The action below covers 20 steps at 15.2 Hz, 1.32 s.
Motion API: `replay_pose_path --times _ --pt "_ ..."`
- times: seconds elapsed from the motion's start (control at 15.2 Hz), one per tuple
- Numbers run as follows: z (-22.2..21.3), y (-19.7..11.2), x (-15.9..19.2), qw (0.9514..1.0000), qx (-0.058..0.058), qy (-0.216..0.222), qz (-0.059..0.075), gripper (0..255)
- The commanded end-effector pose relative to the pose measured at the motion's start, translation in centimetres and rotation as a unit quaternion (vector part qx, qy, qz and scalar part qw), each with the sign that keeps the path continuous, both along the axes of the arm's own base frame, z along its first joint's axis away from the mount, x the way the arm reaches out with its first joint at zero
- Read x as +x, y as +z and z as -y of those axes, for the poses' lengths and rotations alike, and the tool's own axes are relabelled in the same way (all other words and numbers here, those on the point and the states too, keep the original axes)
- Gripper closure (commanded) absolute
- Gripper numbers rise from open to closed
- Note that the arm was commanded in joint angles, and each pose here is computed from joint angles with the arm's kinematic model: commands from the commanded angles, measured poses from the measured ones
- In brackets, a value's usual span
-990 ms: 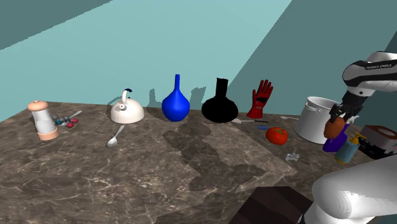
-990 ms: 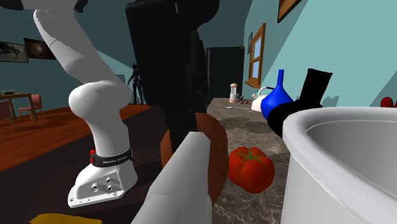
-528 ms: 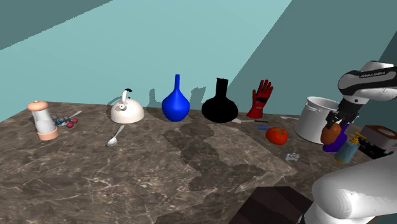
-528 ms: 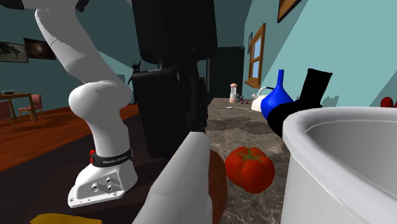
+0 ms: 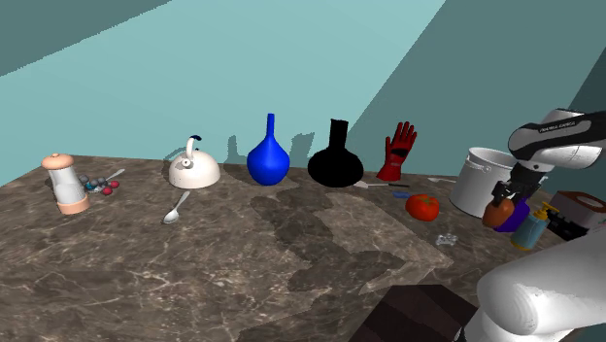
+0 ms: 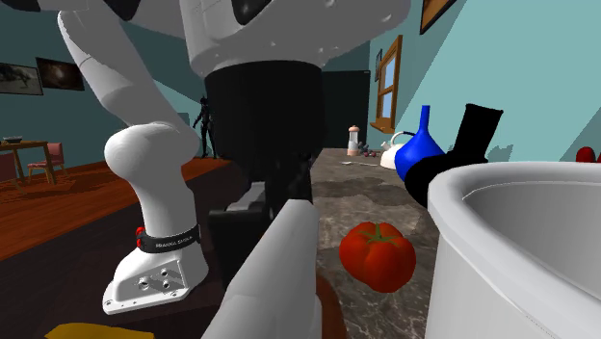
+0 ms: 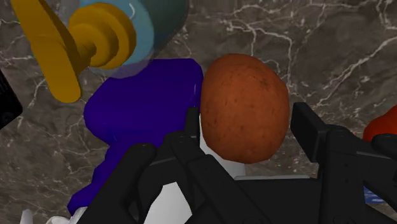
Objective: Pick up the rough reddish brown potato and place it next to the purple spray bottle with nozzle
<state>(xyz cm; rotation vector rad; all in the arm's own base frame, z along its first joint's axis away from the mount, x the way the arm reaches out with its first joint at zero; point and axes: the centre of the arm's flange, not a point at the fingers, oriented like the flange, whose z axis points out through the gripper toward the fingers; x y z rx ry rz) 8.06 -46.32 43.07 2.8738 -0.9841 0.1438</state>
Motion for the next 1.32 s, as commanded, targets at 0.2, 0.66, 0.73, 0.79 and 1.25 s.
replay_pose_path --times 0.2,0.66,0.73,0.79,1.25 --pt "0.0 -2.7 0.1 1.0000 0.000 0.000 0.000 255" --pt "0.0 -6.4 0.1 1.0000 0.000 0.000 0.000 255" --pt "0.0 -6.9 0.1 1.0000 0.000 0.000 0.000 255" --pt "0.0 -7.4 0.1 1.0000 0.000 0.000 0.000 255" --pt "0.0 -7.8 0.1 1.0000 0.000 0.000 0.000 255"
